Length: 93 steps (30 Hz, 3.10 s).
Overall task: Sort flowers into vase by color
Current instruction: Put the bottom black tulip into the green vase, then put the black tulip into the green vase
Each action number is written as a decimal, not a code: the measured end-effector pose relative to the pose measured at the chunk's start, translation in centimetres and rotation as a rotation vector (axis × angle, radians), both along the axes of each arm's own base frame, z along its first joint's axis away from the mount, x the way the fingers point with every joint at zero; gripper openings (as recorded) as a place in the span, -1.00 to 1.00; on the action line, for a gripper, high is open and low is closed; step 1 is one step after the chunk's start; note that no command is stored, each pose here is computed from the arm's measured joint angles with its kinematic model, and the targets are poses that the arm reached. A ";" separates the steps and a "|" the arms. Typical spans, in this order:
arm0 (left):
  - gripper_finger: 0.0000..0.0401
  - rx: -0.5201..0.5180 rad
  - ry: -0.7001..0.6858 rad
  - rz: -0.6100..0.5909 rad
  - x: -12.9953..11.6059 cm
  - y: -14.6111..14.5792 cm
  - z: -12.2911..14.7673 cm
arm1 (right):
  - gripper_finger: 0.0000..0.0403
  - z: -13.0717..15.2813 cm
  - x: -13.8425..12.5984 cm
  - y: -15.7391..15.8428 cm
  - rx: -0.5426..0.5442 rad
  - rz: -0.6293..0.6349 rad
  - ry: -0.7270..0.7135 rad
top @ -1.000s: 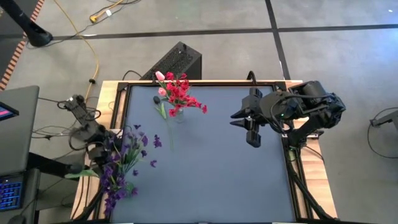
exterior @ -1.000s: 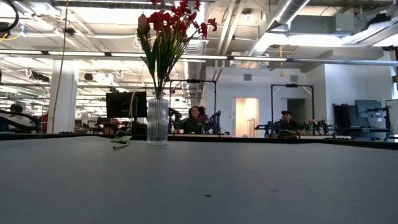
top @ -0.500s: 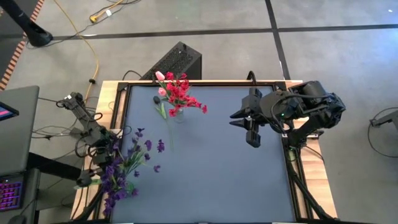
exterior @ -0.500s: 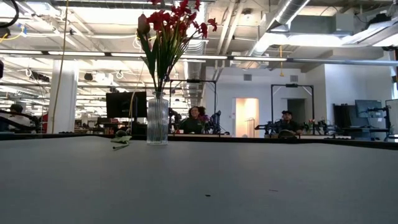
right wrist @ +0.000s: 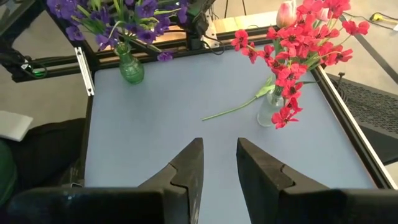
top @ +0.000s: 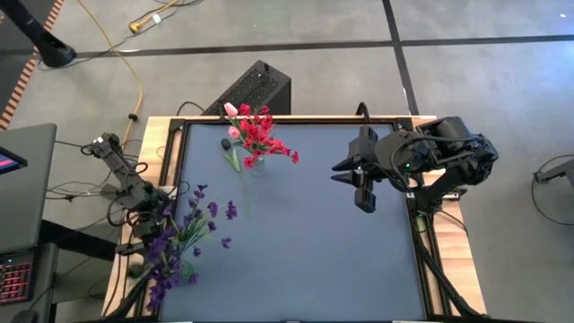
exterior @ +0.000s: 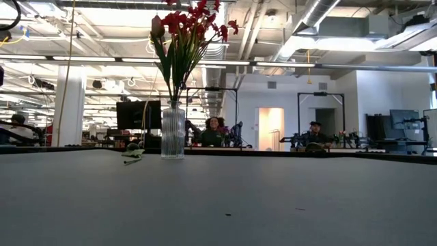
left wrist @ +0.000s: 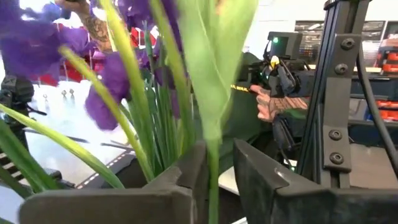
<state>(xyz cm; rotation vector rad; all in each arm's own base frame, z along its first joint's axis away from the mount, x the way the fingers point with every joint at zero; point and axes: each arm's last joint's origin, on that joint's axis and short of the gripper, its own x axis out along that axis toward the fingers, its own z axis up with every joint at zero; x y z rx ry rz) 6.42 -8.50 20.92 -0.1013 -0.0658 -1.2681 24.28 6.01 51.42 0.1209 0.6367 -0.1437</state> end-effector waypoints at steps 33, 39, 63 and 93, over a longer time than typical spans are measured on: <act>-0.49 0.200 0.686 0.193 -2.6 3.3 5.8 | -0.40 -0.1 0.9 0.4 0.051 0.040 -0.021; -0.49 0.240 0.831 0.333 -4.0 5.1 7.2 | -0.40 -0.1 0.9 0.4 0.058 0.035 -0.022; -0.49 0.271 0.636 0.942 -6.4 10.0 11.0 | -0.42 -10.9 11.2 6.1 -0.064 0.042 0.383; -0.49 0.317 0.494 0.907 -6.1 9.8 11.5 | -0.42 -34.1 28.6 8.6 -0.118 -0.462 0.047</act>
